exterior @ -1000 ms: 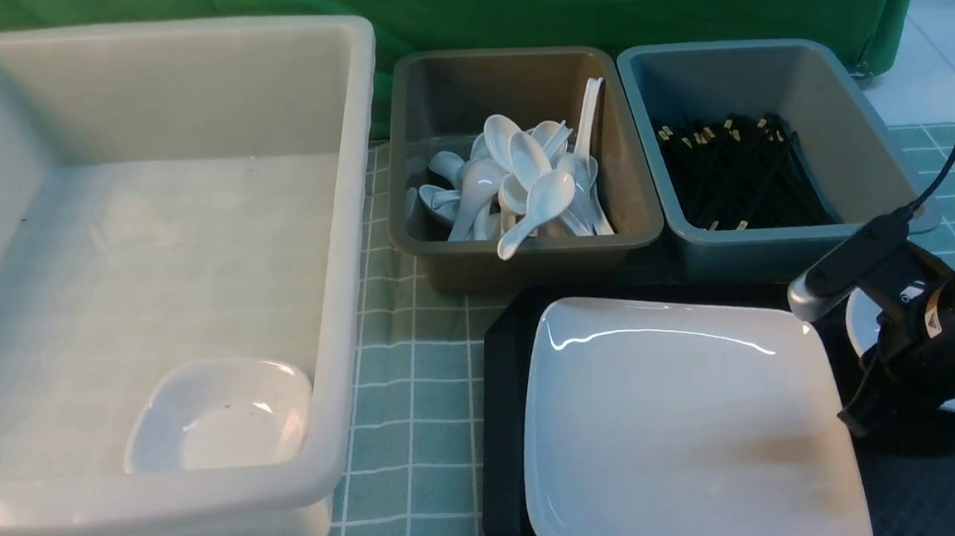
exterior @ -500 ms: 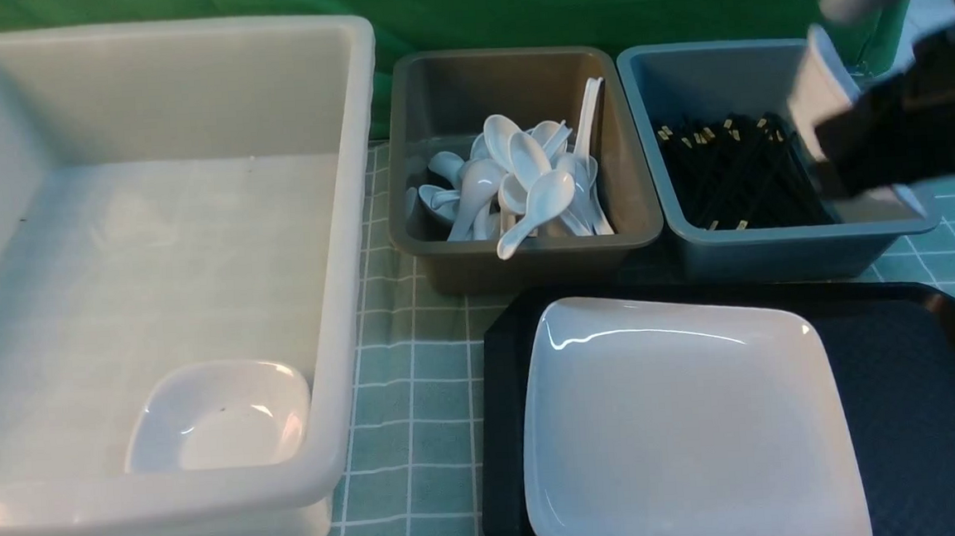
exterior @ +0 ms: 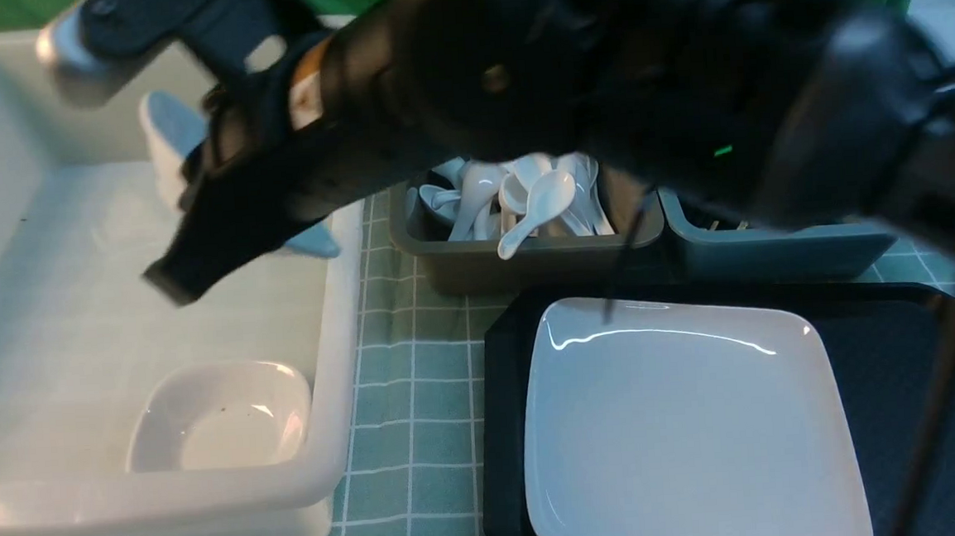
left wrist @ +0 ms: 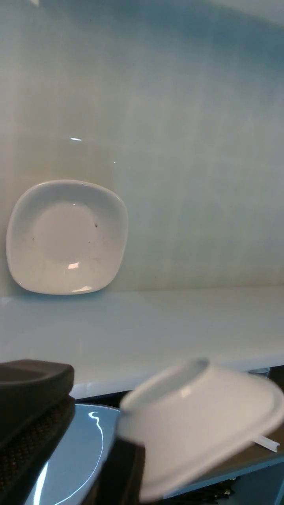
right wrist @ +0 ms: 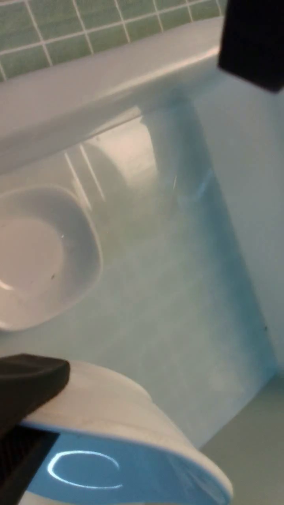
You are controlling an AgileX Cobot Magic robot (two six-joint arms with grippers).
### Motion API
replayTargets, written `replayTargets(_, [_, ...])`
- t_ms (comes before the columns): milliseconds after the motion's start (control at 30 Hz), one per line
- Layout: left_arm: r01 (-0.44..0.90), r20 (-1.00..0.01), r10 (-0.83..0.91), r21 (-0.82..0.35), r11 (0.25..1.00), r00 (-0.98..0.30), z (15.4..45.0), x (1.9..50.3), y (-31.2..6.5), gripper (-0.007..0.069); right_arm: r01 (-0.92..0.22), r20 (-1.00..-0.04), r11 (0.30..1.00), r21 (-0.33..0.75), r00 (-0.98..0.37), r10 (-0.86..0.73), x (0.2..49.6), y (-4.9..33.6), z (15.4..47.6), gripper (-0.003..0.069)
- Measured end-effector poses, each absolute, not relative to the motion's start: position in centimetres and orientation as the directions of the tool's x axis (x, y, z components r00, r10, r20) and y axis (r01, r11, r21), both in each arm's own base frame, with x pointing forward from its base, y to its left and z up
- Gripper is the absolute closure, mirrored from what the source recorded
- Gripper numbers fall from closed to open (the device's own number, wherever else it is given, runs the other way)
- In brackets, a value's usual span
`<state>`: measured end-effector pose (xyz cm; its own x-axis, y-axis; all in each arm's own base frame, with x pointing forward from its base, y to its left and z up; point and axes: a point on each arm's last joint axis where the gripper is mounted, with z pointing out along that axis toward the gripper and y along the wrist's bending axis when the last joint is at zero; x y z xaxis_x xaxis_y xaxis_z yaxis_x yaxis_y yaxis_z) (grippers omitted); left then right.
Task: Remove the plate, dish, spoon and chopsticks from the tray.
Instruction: Use the right arm to put the small plate into the large storage box on the left
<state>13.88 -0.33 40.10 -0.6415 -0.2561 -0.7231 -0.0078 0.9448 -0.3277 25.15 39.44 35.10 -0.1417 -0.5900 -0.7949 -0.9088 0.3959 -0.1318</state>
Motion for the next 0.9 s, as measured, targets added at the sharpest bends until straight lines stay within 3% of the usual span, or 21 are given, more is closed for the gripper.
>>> replayTargets(233, [-0.045, -0.733, -0.257, -0.296, 0.954, -0.630, 40.2, 13.2, 0.0, 0.0616, -0.932, -0.732, 0.343, -0.116, -0.153, -0.663, 25.4, 44.0, 28.6, 0.0592])
replayTargets(533, [-0.055, -0.730, -0.266, -0.299, 0.953, -0.630, 40.2, 13.1, 0.0, 0.0616, -0.945, -0.660, 0.307, -0.113, -0.159, -0.734, 25.4, 45.7, 23.2, 0.0571])
replayTargets(800, [-0.055, -0.729, -0.265, -0.299, 0.953, -0.632, 40.2, 13.1, 0.0, 0.0616, -0.944, -0.646, 0.314, -0.099, -0.179, -0.742, 25.3, 45.5, 23.4, 0.0288])
replayTargets(833, [-0.055, -0.728, -0.265, -0.300, 0.952, -0.632, 40.2, 13.1, 0.0, 0.0616, -0.945, -0.632, 0.312, -0.093, -0.187, -0.752, 25.1, 45.3, 23.7, 0.0212])
replayTargets(900, [-0.055, -0.728, -0.265, -0.300, 0.952, -0.632, 40.2, 13.1, 0.0, 0.0616, -0.946, -0.617, 0.310, -0.091, -0.191, -0.764, 24.9, 44.9, 24.5, 0.0175])
